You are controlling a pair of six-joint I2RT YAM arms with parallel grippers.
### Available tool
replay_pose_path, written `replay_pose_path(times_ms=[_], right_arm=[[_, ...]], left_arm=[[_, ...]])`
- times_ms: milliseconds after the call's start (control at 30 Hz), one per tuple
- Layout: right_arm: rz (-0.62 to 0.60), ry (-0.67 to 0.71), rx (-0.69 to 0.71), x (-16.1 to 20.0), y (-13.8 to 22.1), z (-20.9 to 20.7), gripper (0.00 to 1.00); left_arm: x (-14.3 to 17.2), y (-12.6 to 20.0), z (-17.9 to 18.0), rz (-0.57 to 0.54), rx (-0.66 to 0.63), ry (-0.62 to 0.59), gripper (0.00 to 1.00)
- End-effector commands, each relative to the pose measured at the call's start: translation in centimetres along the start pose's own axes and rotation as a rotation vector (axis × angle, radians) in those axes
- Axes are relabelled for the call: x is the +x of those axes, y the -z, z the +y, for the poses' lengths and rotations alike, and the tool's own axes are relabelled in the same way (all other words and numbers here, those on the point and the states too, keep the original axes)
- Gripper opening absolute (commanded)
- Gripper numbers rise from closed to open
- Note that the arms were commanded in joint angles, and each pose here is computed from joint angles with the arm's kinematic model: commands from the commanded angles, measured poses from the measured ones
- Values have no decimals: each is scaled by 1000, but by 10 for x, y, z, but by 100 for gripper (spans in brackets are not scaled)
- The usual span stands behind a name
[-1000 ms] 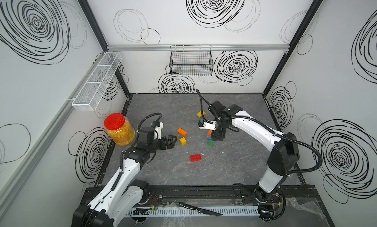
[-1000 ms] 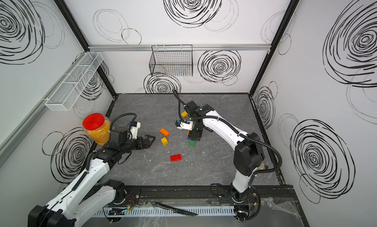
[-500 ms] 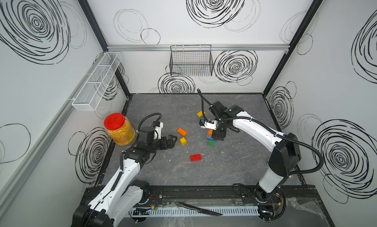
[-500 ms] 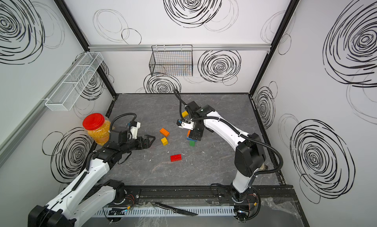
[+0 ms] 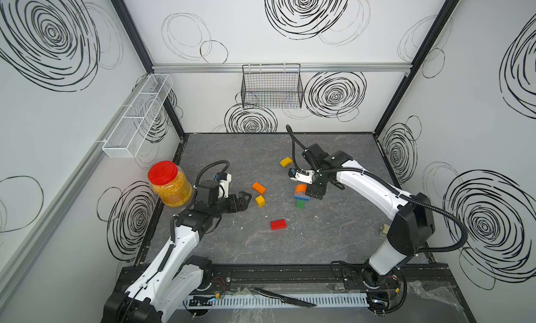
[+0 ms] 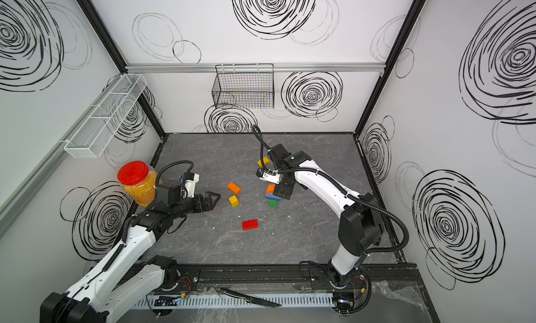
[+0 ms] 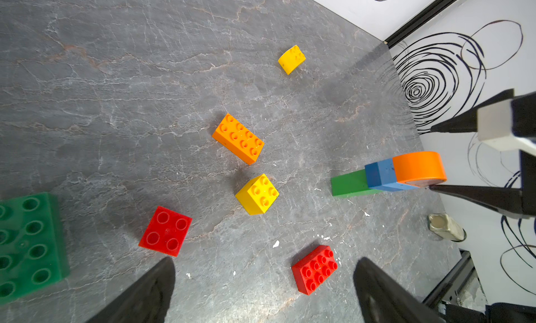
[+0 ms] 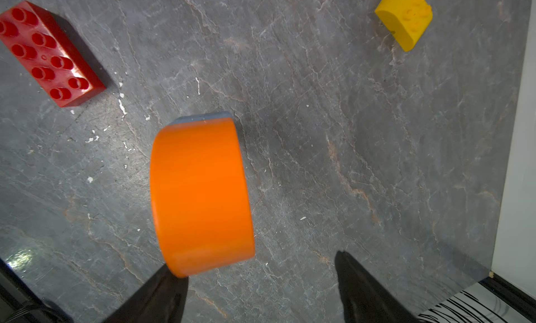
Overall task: Assemble an ice cream with lego
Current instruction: Adjust the lego brick at the center of the board.
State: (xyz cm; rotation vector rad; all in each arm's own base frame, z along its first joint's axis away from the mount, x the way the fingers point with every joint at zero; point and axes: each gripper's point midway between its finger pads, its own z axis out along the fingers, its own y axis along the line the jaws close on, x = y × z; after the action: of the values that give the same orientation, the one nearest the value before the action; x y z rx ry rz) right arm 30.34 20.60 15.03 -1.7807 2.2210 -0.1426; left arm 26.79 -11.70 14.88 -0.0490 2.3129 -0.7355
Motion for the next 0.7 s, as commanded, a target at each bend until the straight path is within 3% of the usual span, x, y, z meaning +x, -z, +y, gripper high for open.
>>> replay_pose_path(times_ms=[0, 400, 533, 667], right_arm=[[-7, -17, 35, 3, 6, -6, 83], [-37, -77, 16, 5, 20, 0, 85], [-134, -160, 5, -6, 45, 13, 100], [-282, -261, 33, -23, 74, 20, 100]], left_arm=[[-8, 2, -2, -36, 15, -3, 99], [-7, 1, -2, -36, 16, -3, 99], [-8, 2, -3, -39, 20, -5, 99], [-9, 2, -2, -41, 17, -2, 99]])
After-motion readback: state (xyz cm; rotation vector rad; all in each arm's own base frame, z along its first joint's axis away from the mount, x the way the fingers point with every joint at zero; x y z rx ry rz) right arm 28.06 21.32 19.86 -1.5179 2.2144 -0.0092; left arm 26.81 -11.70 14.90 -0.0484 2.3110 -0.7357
